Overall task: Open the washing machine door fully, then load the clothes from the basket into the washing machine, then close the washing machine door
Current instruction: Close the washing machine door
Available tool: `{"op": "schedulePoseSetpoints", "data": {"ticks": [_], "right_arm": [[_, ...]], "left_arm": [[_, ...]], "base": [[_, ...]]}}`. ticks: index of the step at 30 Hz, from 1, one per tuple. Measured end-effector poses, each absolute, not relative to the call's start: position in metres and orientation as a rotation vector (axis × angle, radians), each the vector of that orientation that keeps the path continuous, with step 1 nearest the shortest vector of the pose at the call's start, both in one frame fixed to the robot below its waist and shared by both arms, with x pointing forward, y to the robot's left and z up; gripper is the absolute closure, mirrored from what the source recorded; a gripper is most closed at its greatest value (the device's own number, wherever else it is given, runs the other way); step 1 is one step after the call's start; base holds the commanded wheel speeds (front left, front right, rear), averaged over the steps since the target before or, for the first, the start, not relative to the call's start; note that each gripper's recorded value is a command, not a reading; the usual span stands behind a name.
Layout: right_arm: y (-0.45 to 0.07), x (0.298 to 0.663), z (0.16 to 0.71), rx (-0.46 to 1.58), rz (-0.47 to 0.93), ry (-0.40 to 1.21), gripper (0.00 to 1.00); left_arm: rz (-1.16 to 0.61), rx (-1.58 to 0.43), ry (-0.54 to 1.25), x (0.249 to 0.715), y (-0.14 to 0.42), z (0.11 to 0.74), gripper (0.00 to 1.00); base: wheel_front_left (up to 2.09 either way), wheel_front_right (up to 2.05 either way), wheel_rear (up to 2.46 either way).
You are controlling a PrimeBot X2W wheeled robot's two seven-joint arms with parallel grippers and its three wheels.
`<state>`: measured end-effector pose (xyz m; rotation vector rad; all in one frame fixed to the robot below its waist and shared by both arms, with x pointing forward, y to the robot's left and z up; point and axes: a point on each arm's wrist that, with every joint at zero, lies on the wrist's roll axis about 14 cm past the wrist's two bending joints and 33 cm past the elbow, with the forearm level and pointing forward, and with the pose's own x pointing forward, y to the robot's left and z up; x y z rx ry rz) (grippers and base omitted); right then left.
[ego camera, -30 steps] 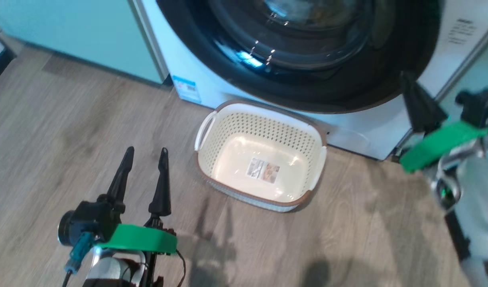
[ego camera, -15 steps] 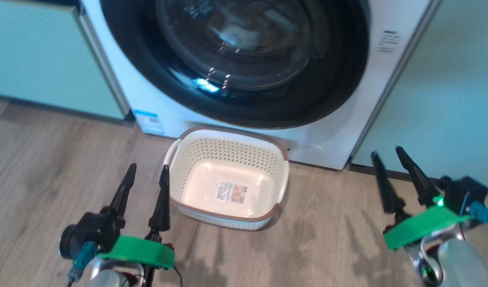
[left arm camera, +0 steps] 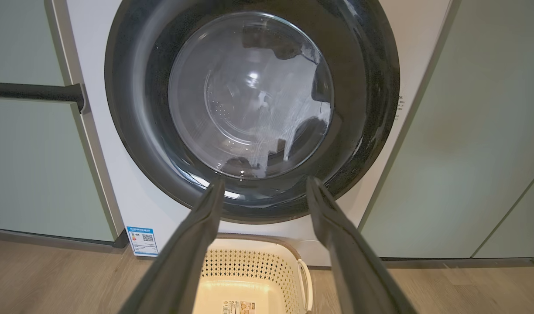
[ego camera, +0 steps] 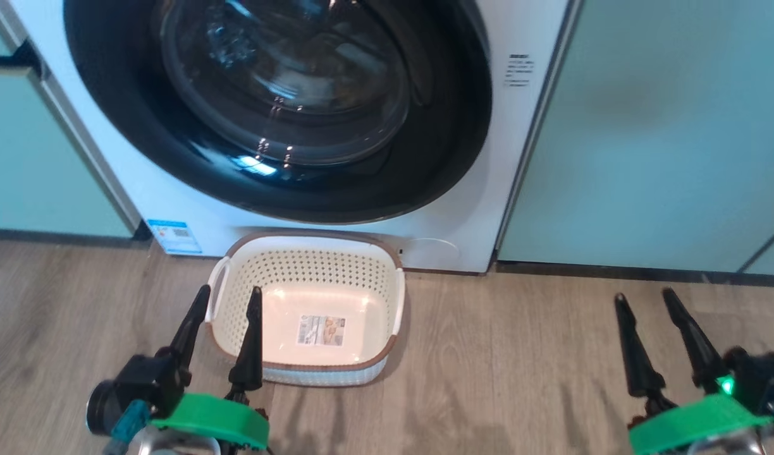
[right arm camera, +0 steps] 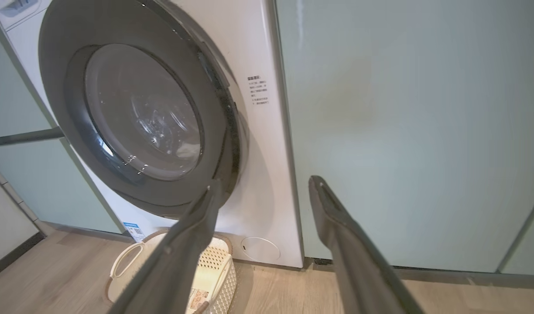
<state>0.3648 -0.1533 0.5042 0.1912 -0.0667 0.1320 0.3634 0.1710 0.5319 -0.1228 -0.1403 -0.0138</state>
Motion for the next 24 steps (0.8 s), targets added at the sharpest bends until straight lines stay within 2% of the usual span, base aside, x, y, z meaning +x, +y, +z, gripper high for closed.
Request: {"op": "schedulePoseSetpoints", "data": {"ticks": [10,24], "right_arm": [[-0.171,0.33,0.505,0.209,0.066,-0.066,0.0],[-0.173,0.325,0.514,0.226,0.061,-0.092,0.0]], "left_arm": [[-0.028,-0.123,-0.086,0.352,0.167,0.522,0.0],[-0.016,-0.124,-0.068,0.348,0.17,0.522,0.0]], "base": [[0.0,0.0,0.0],[0.0,0.0,0.0]]}}
